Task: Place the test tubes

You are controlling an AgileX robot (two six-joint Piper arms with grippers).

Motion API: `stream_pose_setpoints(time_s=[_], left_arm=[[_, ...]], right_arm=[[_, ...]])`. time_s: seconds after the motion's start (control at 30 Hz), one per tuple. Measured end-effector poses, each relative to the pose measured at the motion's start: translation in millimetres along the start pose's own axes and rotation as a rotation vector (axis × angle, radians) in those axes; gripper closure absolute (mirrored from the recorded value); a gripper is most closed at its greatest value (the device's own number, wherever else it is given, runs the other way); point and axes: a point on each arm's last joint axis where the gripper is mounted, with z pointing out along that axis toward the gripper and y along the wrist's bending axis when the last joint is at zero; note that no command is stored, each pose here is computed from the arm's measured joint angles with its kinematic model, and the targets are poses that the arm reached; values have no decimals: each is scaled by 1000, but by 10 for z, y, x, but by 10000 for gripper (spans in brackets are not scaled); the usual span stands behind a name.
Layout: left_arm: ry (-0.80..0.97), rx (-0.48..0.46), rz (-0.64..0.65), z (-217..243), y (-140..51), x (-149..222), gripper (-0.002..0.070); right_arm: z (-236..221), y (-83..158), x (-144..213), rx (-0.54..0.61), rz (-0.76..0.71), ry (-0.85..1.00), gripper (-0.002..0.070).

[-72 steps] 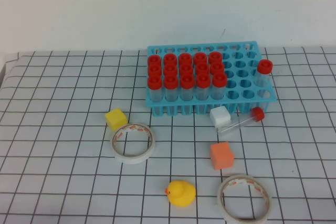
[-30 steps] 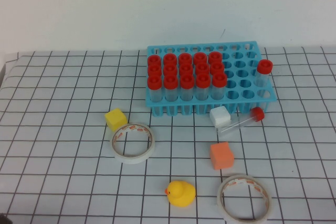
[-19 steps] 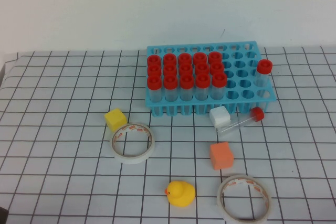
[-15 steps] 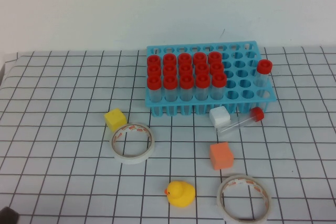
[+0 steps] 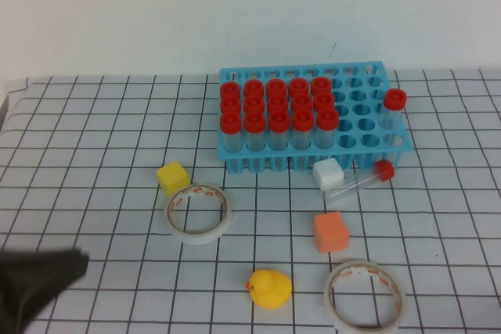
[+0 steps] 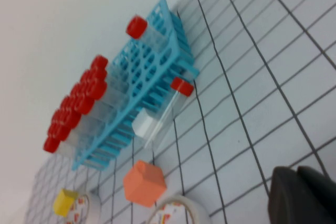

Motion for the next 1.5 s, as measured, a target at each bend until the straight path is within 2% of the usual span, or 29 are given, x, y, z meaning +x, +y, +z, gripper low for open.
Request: stream_pose_setpoints(time_s=[0.2,0.3,0.43,0.87,1.1,1.3,1.4,1.5], left_arm=[[160,89,130,376,304,-522,676],[255,143,195,636,353,-677,676],[400,183,276,1099,329,-837,676],[623,254,473,2349,-142,-1240,676],[649,201,543,2778,-384,-1325,676],[692,182,573,3122,-588,-1230,674],[723,190,589,3290,-668,-1110,637],[755,202,591,3434,-746,-978,537]], right_arm=[[0,-7,23,7,-62,25,678],[0,-7,23,6,-70,25,678],[0,-7,23,6,-75,25,678],[0,-6,21,6,-83,24,678],[0,-6,21,6,-86,24,678],[0,-6,21,6,-95,24,678],[0,-6,21,6,-102,24,678],[0,-6,21,5,-108,24,678]])
